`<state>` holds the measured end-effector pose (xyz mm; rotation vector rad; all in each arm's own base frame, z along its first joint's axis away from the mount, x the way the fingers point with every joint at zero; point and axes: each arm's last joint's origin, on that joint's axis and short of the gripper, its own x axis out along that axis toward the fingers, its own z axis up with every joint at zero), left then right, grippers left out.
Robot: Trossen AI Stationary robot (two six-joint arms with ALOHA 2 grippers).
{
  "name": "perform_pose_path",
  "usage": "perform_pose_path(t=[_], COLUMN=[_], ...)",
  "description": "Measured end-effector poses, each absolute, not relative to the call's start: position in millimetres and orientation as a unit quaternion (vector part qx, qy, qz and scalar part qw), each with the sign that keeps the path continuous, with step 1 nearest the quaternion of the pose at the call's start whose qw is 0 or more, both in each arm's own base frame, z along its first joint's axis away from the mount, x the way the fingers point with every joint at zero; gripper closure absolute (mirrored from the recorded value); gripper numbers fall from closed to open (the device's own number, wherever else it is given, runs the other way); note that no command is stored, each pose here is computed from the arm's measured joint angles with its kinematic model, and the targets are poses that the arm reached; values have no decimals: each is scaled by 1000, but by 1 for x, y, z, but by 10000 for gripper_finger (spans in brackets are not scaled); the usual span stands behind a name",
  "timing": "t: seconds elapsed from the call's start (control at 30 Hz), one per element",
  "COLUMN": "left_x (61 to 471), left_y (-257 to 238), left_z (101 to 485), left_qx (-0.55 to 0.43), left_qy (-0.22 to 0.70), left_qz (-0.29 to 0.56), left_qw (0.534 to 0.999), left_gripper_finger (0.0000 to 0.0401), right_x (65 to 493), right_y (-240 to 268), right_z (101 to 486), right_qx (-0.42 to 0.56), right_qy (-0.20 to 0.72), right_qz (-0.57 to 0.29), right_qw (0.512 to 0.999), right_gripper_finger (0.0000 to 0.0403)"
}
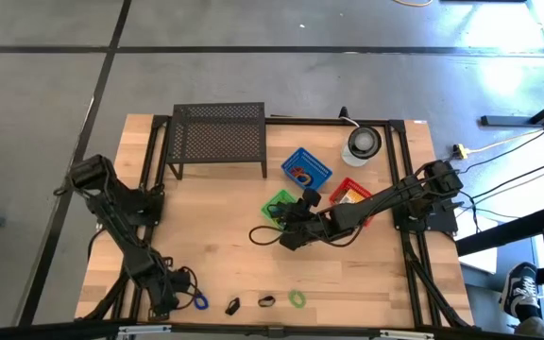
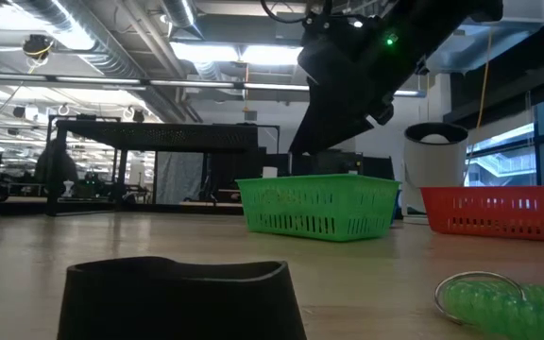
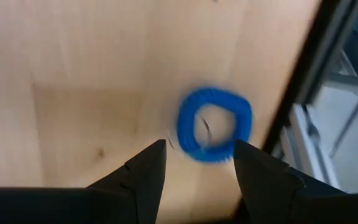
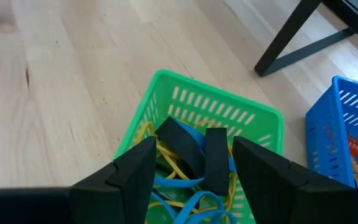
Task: Pick & Place Office Desk Supplies
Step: Put the blue spring keychain into the blue basket
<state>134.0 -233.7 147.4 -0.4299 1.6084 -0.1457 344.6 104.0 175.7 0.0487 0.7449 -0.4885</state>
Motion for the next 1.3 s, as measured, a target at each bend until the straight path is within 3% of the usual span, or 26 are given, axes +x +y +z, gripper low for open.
perform_pose_path(t=[0.33,0.67,0.9,1.07,1.3], left_x=[136,134,145,173,214], left_y=[-235,-231,-234,-232,-210], left_z=[129,128,137,158,192], left_qx=[-104,-56,-29,47,121], left_qy=[711,700,697,627,565], left_qz=[-74,-79,-97,-95,-51], left_qw=[692,707,710,772,815], left_gripper_finger=[237,383,385,389,387], right_x=[345,345,345,346,353], right_y=[104,104,103,104,111], right_z=[176,176,176,177,183], right_qx=[22,20,19,28,45], right_qy=[360,358,358,352,324], right_qz=[-236,-240,-241,-235,-189], right_qw=[902,902,902,906,926], right_gripper_finger=[189,188,188,188,189])
